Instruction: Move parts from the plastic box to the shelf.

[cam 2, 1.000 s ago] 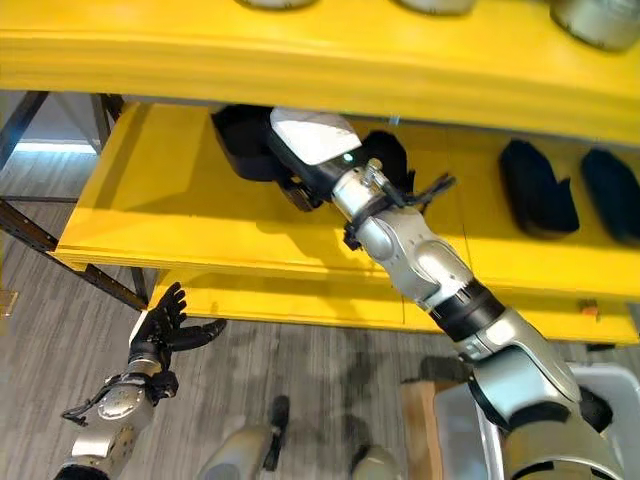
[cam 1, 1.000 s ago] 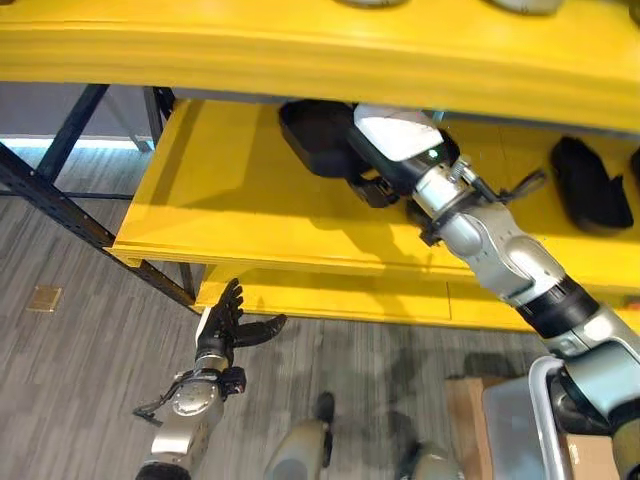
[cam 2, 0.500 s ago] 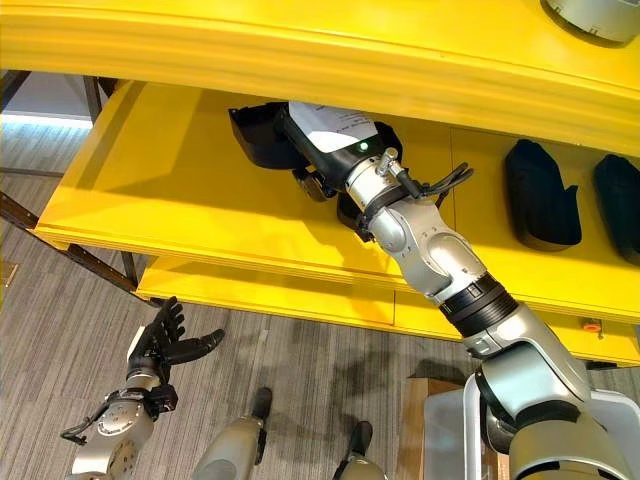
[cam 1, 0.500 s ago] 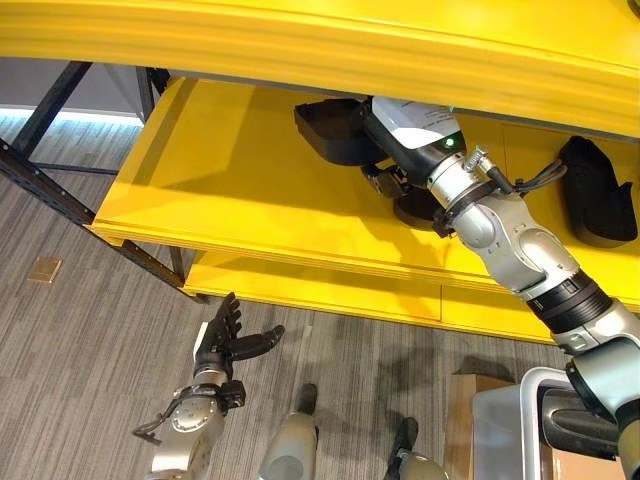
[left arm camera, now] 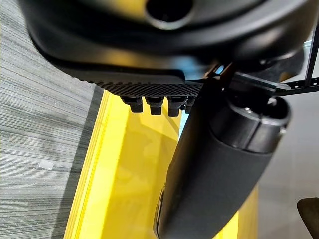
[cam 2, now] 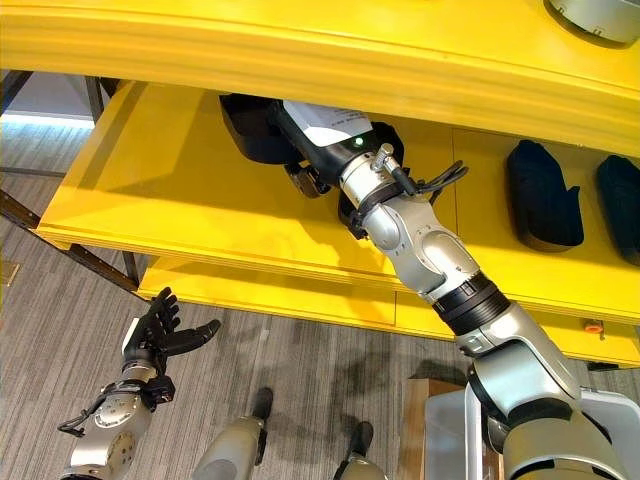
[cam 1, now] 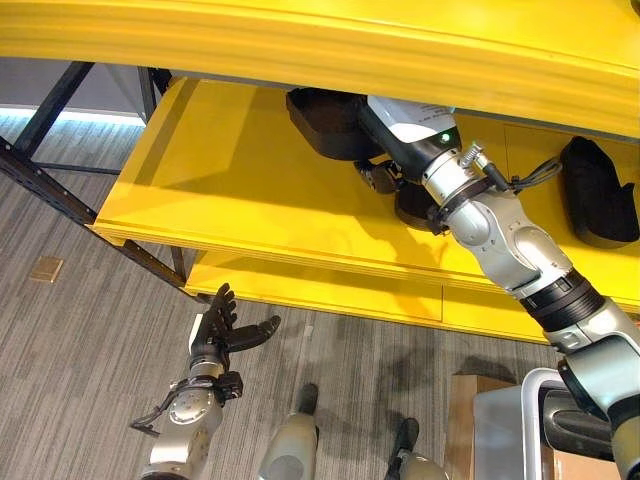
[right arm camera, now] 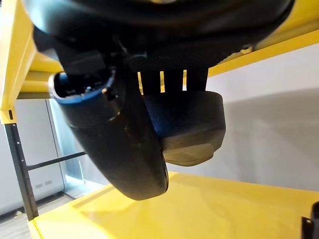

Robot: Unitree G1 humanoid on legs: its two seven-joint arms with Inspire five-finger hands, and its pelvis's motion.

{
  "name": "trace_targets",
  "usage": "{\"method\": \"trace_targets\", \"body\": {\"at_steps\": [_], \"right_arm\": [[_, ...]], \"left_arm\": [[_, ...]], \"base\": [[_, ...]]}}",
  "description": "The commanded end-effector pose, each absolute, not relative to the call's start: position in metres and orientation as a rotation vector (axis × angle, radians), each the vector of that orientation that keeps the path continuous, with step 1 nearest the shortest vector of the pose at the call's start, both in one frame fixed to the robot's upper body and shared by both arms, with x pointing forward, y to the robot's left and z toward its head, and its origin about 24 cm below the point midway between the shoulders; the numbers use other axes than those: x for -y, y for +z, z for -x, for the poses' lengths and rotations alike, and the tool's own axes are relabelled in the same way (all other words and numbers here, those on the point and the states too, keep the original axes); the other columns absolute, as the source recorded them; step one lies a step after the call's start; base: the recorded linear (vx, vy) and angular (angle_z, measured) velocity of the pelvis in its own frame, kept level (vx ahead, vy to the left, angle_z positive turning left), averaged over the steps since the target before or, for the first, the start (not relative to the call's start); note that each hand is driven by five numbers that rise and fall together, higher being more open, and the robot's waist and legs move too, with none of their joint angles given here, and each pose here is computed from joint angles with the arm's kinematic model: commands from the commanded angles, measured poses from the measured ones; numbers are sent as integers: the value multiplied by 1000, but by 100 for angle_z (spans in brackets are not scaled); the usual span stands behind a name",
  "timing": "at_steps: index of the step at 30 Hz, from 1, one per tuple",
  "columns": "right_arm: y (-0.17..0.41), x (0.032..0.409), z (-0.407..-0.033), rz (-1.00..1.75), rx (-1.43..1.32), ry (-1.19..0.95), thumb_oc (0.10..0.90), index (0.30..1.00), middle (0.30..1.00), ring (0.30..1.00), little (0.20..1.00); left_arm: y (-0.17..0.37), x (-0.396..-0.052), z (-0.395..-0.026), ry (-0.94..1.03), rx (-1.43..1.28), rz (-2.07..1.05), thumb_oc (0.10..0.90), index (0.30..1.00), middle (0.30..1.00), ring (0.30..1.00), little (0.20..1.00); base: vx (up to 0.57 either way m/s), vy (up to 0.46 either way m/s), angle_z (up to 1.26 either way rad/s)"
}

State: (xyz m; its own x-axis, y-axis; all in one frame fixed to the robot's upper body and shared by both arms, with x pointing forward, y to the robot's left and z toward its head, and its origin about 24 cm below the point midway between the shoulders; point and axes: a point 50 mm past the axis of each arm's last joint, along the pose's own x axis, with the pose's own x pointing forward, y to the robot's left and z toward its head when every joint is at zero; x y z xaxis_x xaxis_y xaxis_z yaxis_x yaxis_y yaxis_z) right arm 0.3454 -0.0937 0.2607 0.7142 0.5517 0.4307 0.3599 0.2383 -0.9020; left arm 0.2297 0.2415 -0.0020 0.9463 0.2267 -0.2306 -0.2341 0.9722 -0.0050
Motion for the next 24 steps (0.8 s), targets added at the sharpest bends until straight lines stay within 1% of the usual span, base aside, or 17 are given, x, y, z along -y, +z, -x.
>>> {"method": "trace_targets", "body": {"at_steps": [1,11,17,18,24], "right_arm": [[337,65,-319,1192,1168,34,400,300,300,300,300],[345,51,-318,1175,1191,59,400,300,300,300,300],[352,50,-322,1190,1184,34,400,300,300,300,300],[358,52,-329,1202,1154,-8,400,300,300,300,300],[365,55,-334,1243,1137,-53,400,300,300,300,300]], "left_arm": [[27,-246,-233,224,-69,13,900,1000,1000,1000,1000],[35,-241,-237,161,-43,-14,900,1000,1000,1000,1000],[41,-241,-240,147,-20,-15,900,1000,1000,1000,1000],[50,-240,-242,134,21,-1,900,1000,1000,1000,1000],[60,-241,-245,136,60,1,900,1000,1000,1000,1000]], "base": [[0,0,0],[-36,-1,1],[-57,4,12],[-92,9,5],[-30,10,8]]}}
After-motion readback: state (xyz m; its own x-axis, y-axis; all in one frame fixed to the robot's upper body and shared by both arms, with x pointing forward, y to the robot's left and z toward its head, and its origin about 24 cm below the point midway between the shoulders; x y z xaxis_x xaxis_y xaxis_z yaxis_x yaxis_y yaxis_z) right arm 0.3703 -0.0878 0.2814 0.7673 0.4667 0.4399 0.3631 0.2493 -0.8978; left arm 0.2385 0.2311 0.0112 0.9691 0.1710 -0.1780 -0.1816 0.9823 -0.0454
